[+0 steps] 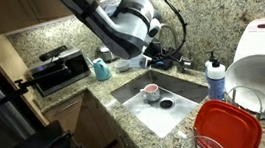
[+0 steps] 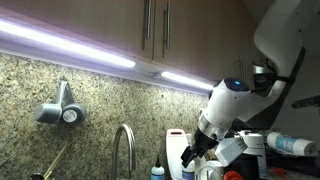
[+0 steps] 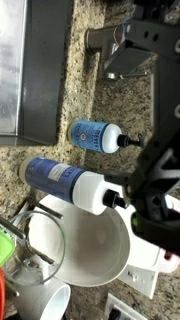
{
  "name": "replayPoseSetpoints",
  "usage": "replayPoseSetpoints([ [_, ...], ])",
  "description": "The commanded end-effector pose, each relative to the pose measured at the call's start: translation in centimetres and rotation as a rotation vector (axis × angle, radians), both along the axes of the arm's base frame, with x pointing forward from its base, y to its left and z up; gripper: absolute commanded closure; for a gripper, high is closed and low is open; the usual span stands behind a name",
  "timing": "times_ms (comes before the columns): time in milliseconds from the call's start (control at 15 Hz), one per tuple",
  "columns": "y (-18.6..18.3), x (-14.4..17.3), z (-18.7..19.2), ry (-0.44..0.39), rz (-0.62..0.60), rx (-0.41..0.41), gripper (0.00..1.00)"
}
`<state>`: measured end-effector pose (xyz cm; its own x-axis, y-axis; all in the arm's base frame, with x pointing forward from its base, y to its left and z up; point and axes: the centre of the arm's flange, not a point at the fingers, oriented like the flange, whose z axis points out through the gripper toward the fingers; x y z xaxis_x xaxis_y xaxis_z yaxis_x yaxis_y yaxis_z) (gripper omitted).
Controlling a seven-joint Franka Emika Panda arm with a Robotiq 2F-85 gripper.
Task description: Turn the tap nozzle slightly to the left
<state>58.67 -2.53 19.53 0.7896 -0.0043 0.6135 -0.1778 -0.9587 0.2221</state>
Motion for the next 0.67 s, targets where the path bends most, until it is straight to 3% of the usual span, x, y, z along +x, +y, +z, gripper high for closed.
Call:
replayPoseSetpoints([
  [0, 0.1, 0.6, -0.4, -0.026, -0.001, 0.006, 0.00],
  [333, 0.8, 4.5, -1.0, -0.144, -0.051, 0.008, 0.00],
  [600, 1.6, 7.2, -2.3, -0.158, -0.056, 0.034, 0.00],
])
